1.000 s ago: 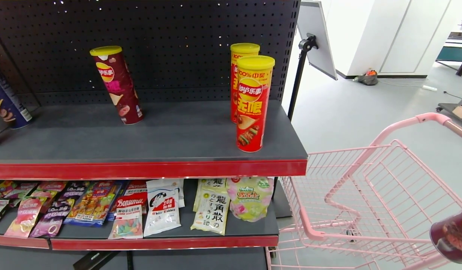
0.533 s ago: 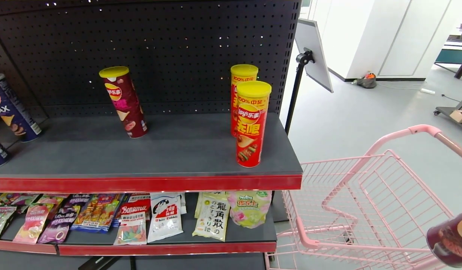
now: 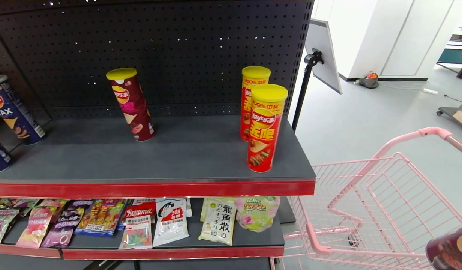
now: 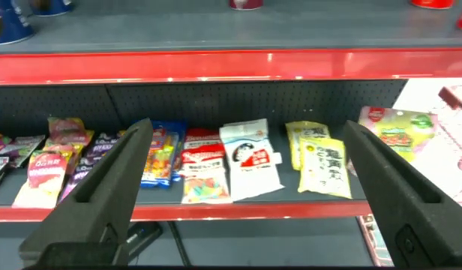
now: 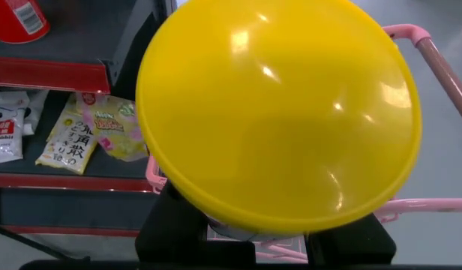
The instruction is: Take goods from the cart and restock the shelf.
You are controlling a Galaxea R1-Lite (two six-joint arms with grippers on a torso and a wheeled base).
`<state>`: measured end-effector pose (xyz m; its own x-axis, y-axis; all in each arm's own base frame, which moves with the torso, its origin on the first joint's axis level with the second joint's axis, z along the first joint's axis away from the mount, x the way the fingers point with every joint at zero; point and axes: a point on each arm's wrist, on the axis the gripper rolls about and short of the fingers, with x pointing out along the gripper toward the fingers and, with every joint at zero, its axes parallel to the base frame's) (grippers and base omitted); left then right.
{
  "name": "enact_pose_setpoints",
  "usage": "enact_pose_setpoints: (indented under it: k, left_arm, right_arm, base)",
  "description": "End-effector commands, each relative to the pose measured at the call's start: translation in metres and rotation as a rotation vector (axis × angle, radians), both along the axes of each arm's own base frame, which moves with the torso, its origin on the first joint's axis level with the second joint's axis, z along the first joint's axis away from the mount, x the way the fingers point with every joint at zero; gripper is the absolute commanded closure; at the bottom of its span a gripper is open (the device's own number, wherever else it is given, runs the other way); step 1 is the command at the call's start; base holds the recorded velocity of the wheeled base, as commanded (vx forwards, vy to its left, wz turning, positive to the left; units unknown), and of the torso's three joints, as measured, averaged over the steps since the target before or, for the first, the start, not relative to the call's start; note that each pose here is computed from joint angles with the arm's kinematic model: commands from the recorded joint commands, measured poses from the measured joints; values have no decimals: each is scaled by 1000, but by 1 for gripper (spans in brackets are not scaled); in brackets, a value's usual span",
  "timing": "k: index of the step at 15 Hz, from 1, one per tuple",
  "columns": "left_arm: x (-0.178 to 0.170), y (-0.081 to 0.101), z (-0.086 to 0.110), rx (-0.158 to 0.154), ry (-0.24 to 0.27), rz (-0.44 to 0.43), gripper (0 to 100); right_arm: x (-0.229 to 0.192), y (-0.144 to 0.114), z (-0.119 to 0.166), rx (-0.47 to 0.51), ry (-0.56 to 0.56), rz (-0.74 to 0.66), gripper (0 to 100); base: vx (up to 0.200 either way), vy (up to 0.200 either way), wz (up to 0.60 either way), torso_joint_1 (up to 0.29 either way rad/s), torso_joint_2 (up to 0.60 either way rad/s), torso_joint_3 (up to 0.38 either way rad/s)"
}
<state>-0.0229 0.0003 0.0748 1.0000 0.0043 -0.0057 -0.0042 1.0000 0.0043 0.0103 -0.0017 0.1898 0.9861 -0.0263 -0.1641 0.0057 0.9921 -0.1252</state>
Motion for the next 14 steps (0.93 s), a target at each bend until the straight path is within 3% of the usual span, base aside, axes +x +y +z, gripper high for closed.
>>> enact_pose_setpoints:
  k: [1, 14]
  left_arm:
    - [0, 0, 0, 0, 0, 0, 0]
    - [0, 0, 0, 0, 0, 2, 0]
  right_arm:
    - [-2, 0, -1, 1, -8, 2, 100]
    - [-8, -1, -1, 9, -40, 3, 100]
  base:
    - [0, 200, 0, 2, 7, 7]
    - [0, 200, 0, 3, 1, 2]
